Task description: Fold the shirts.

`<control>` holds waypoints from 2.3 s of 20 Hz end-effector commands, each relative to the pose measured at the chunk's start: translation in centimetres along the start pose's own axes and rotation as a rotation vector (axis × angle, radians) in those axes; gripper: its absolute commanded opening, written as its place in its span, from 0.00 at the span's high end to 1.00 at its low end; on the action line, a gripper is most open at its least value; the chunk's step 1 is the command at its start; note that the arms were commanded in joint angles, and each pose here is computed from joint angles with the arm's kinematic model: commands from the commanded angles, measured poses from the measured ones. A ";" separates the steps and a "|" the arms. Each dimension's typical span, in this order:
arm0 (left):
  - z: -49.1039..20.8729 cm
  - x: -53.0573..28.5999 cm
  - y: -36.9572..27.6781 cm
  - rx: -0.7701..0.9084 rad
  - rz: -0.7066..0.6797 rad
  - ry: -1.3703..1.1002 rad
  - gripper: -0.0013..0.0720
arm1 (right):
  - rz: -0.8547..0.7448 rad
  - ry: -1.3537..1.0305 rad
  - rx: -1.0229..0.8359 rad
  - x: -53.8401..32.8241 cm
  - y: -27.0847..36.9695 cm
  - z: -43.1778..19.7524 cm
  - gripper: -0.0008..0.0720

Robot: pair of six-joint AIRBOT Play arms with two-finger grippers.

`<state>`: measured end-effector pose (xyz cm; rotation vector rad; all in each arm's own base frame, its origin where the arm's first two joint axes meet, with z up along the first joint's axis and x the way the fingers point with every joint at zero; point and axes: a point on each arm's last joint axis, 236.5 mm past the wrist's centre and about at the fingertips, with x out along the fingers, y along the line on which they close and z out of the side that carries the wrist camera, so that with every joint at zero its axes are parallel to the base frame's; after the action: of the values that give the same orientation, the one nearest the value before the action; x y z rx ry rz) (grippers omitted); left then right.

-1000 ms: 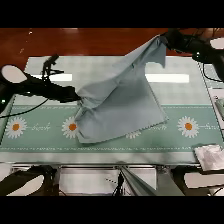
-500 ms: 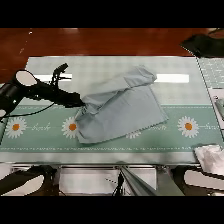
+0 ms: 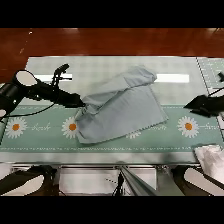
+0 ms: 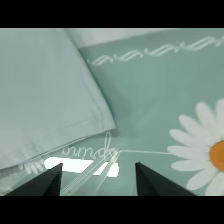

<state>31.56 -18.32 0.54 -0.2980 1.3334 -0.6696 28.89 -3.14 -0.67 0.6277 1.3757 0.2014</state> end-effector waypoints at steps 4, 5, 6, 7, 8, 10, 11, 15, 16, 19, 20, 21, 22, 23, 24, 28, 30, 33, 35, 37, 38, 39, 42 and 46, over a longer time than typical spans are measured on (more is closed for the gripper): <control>-0.5 0.0 -0.2 0.015 -0.009 0.023 0.94 | 0.112 -0.060 0.205 7.2 -0.6 -2.8 0.26; -0.5 0.0 -0.2 0.015 -0.009 0.022 0.94 | 0.099 -0.077 0.201 7.8 -0.6 -2.5 0.26; -0.5 0.0 -0.3 0.014 -0.011 0.019 0.94 | 0.077 -0.091 0.179 8.5 -0.5 -2.3 0.26; -0.4 0.0 -0.5 0.011 -0.019 0.016 0.94 | 0.058 -0.108 0.155 9.1 -0.3 -1.8 0.26; -0.3 0.0 -0.6 0.007 -0.027 0.013 0.94 | 0.037 -0.129 0.131 9.7 -0.1 -1.2 0.26; -0.2 0.0 -0.9 0.003 -0.038 0.009 0.94 | 0.003 -0.168 0.148 10.9 0.2 -0.1 0.26; -0.2 0.0 -0.9 0.003 -0.040 0.009 0.94 | -0.008 -0.170 0.166 11.7 0.3 0.1 0.27; -0.2 0.0 -0.9 0.006 -0.039 0.008 0.94 | -0.003 -0.221 0.219 13.2 0.8 1.6 0.89; -0.2 0.0 -0.9 0.012 -0.040 0.008 0.94 | 0.025 -0.263 0.219 12.6 1.6 2.8 0.96; 1.1 -0.9 -1.5 0.059 -0.049 -0.039 0.94 | 0.101 -0.466 0.070 6.8 6.2 8.8 0.96; 2.5 -2.1 -2.3 0.080 -0.064 -0.098 0.94 | 0.118 -0.555 0.020 3.7 8.1 11.2 0.96; 4.1 -3.6 -3.5 0.093 -0.093 -0.166 0.94 | 0.131 -0.668 -0.031 -0.3 10.2 13.9 0.96; 5.7 -5.6 -5.1 0.109 -0.140 -0.243 0.94 | 0.142 -0.777 -0.073 -4.2 12.1 16.2 0.96; 6.8 -7.6 -6.9 0.129 -0.191 -0.306 0.94 | 0.155 -0.886 -0.115 -8.4 14.2 18.4 0.96; 7.3 -9.2 -8.5 0.153 -0.235 -0.346 0.94 | 0.162 -0.983 -0.145 -12.0 15.8 20.2 0.96; 4.0 -9.9 -11.3 0.202 -0.303 -0.245 0.94 | 0.179 -1.146 -0.186 -18.4 18.7 24.5 0.96; 2.2 -8.2 -11.6 0.190 -0.314 -0.170 0.94 | 0.203 -1.072 -0.138 -15.9 18.0 25.3 0.96; -0.2 -4.8 -11.6 0.177 -0.311 -0.087 0.94 | 0.183 -0.872 -0.131 -9.5 16.3 24.8 0.96; -1.0 -2.8 -11.3 0.156 -0.302 -0.073 0.94 | 0.153 -0.740 -0.102 -5.9 14.6 23.8 0.95; -1.0 -1.7 -10.7 0.135 -0.285 -0.090 0.94 | 0.135 -0.638 -0.119 -3.9 13.9 22.3 0.42; -0.7 -1.5 -10.6 0.129 -0.278 -0.103 0.94 | 0.131 -0.588 -0.146 -3.6 13.8 21.2 0.32; -0.3 -1.5 -10.4 0.127 -0.271 -0.119 0.94 | 0.114 -0.521 -0.196 -3.4 13.3 19.6 0.32; 0.8 -1.5 -10.0 0.123 -0.250 -0.167 0.94 | -0.209 -0.190 -0.286 -2.1 5.0 12.7 0.34; 2.4 -1.7 -9.4 0.112 -0.223 -0.232 0.94 | -0.115 0.155 -0.177 4.3 2.9 2.7 0.33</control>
<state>29.78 -25.28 7.72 -0.4203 1.0902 -0.9051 40.29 -1.96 1.53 0.3470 1.2462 0.1872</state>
